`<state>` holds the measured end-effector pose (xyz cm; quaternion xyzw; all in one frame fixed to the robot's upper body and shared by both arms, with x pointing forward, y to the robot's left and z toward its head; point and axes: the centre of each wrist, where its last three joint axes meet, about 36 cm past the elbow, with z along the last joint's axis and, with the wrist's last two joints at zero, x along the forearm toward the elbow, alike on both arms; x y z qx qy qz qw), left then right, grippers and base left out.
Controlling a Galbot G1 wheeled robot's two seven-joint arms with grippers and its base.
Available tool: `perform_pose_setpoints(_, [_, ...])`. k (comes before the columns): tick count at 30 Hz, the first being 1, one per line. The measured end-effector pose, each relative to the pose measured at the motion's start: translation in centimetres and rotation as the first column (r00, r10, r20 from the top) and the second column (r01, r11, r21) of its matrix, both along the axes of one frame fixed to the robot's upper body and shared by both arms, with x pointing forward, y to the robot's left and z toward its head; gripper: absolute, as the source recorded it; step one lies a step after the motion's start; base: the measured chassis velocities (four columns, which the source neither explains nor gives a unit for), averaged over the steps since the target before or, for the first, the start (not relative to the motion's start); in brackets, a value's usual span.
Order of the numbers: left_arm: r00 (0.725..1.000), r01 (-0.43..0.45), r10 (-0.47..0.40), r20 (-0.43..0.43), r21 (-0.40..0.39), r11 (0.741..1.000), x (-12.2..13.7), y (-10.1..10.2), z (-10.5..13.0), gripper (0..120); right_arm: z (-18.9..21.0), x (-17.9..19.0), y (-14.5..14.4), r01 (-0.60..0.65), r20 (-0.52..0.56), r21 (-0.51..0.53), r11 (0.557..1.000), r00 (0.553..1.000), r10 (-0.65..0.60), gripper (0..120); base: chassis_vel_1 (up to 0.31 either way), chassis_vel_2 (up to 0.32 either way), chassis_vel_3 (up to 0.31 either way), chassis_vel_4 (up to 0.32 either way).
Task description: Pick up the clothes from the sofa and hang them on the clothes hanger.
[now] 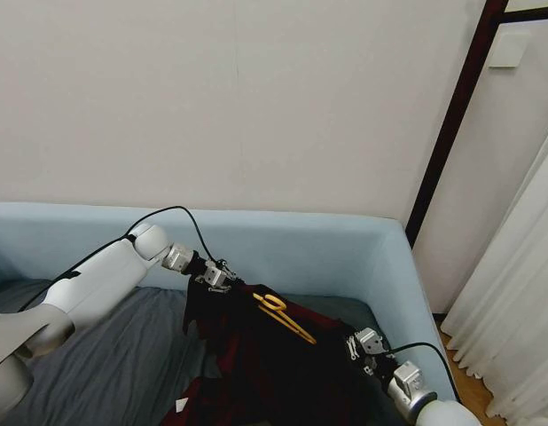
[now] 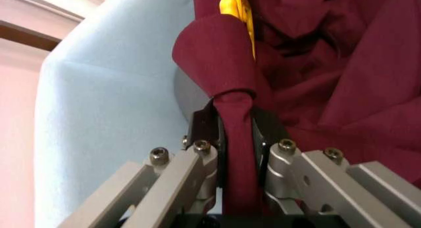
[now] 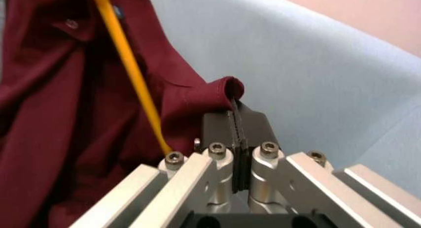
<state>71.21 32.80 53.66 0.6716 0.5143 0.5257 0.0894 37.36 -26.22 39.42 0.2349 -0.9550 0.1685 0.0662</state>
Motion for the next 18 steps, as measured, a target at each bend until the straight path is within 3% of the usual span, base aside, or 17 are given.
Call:
perform_pose_setpoints(7, [0.995, -0.100, 0.097, -0.026, -0.106, 0.989, -0.7, 0.5, -2.4, 8, 2.1, -0.8, 0.7, -0.013, -0.009, 0.058, 0.998, 1.000, 0.014, 0, 0.000, 0.000, 0.000, 0.000])
perform_pose_setpoints(11, [0.987, -0.157, 0.145, -0.072, -0.197, 0.968, -1.2, 0.3, -4.1, 8, 4.2, -0.9, 0.8, -0.009, -0.018, 0.091, 0.996, 1.000, 0.010, 0, 0.000, 0.000, 0.000, 0.000])
perform_pose_setpoints(14, [0.976, -0.200, 0.168, -0.136, -0.274, 0.941, -1.7, -0.2, -5.1, 8, 5.9, -0.6, 0.5, -0.010, -0.010, 0.102, 0.995, 1.000, 0.011, 0, 0.000, 0.000, 0.000, 0.000])
perform_pose_setpoints(15, [0.965, -0.237, 0.181, -0.191, -0.332, 0.913, -2.2, -0.5, -5.8, 8, 7.2, -0.4, 0.2, -0.015, 0.003, 0.103, 0.995, 1.000, 0.015, 0, 0.000, 0.000, 0.000, 0.000])
perform_pose_setpoints(16, [0.960, -0.249, 0.180, -0.216, -0.353, 0.902, -2.5, -0.9, -6.0, 8, 8.0, -0.3, 0.1, -0.018, 0.010, 0.103, 0.994, 1.000, 0.017, 0, 0.000, 0.000, 0.000, 0.000])
perform_pose_setpoints(18, [0.956, -0.255, 0.175, -0.237, -0.370, 0.893, -2.7, -1.2, -6.0, 8, 8.8, 0.0, -0.1, -0.021, 0.023, 0.101, 0.995, 1.000, 0.019, 0, 0.000, 0.000, 0.000, 0.000])
